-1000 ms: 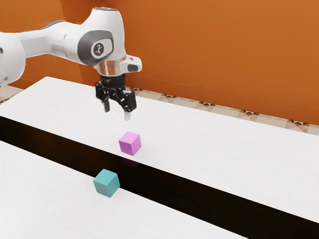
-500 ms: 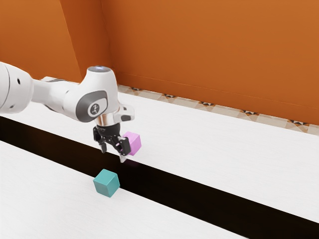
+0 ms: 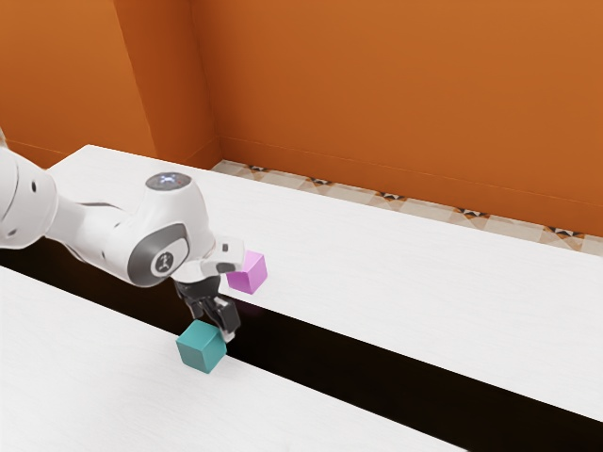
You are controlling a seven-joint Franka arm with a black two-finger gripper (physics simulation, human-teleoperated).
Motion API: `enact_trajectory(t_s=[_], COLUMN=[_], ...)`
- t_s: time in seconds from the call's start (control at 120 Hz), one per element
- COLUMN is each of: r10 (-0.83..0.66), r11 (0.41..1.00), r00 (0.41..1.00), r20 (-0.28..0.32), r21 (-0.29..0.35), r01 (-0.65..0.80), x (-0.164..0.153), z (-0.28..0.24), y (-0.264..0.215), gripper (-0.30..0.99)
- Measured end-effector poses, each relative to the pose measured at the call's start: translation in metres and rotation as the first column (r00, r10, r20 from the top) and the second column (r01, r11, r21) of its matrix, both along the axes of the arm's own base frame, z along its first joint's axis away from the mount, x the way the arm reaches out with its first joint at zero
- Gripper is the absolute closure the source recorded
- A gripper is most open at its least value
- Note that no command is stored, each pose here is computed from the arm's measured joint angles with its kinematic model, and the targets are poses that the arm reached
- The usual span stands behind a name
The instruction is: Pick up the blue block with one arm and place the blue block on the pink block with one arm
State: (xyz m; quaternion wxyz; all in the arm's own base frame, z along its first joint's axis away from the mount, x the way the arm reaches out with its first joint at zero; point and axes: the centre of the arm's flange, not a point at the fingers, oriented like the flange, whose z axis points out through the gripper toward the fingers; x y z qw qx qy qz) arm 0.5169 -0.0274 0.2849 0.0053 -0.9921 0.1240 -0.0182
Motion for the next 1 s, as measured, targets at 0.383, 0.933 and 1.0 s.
enact_trajectory(t_s=[0.383,0.933,1.0], r10=[0.037,0.154,0.16], r11=[0.999,0.988,0.987], r00=[0.999,0.987,0.986], r20=[0.002,-0.039,-0.038], r21=[-0.005,0.0,0.001], r01=[-0.037,-0.154,-0.161], x=[-0.008,-0.019,-0.018], z=[-0.011,-0.025,-0.025], y=[0.008,0.018,0.018], gripper=[0.0,0.03,0.08])
